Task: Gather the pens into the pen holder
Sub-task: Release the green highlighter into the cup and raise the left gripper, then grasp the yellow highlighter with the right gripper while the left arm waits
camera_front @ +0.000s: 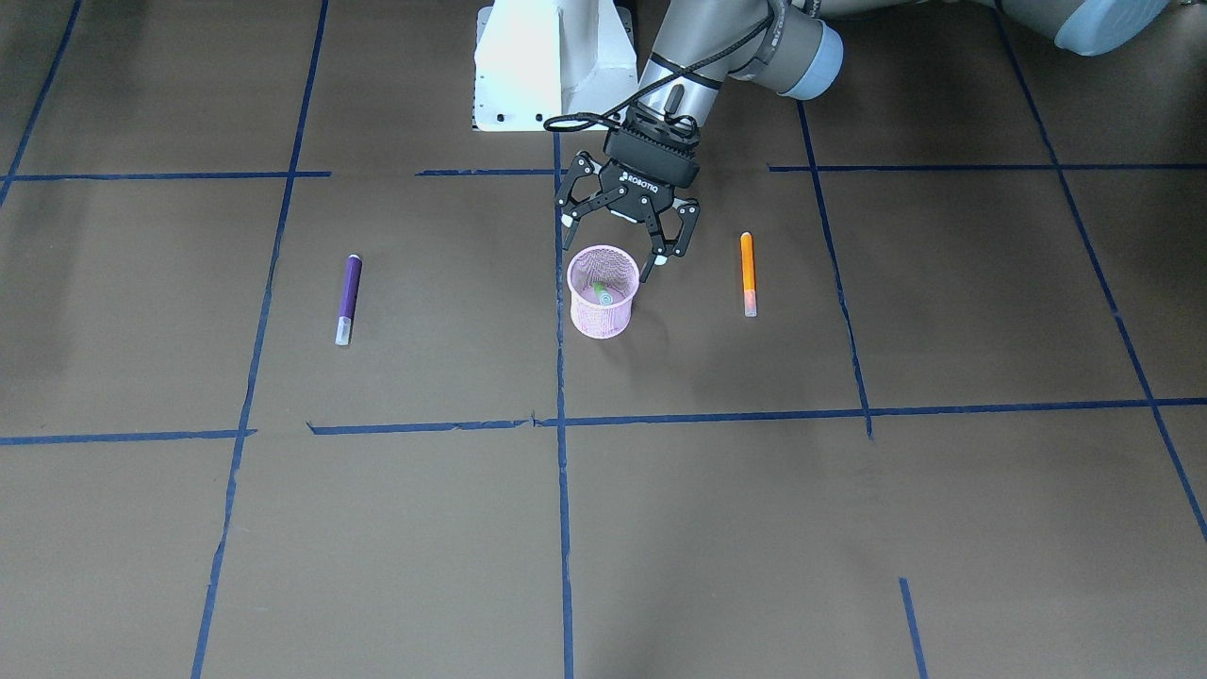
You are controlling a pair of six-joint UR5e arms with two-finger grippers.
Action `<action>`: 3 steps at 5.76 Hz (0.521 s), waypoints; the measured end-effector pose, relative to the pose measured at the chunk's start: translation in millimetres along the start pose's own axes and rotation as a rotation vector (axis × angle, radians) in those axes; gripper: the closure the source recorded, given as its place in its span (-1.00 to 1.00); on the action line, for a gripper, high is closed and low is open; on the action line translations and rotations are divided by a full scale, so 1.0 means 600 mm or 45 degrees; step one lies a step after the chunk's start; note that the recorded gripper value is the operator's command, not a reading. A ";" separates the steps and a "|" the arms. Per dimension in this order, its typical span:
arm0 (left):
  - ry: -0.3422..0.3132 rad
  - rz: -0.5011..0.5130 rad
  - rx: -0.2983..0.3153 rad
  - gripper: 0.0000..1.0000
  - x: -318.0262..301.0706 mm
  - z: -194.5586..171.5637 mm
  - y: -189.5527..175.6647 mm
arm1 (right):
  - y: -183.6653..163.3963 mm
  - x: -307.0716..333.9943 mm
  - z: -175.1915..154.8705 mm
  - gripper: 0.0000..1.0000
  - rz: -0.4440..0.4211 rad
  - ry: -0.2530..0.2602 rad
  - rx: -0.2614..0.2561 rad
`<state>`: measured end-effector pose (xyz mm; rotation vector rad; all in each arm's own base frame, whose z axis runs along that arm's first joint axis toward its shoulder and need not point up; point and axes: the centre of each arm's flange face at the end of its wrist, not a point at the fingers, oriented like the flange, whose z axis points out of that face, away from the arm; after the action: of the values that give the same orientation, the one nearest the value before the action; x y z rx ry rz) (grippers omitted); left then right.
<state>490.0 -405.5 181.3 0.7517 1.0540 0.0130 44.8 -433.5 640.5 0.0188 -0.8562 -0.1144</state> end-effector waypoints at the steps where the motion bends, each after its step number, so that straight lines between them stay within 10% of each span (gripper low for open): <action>1: -0.023 -0.010 -0.031 -1.00 -0.045 0.001 -0.017 | -0.002 0.020 0.013 -0.69 -0.005 0.039 -0.014; 3: -0.054 -0.063 -0.177 -1.00 -0.174 -0.007 -0.034 | -0.090 0.072 0.056 -0.69 -0.034 0.113 -0.057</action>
<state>425.8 -455.5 249.7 0.5980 1.0205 0.0276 42.5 -490.6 691.5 -0.0066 -0.7645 -0.1563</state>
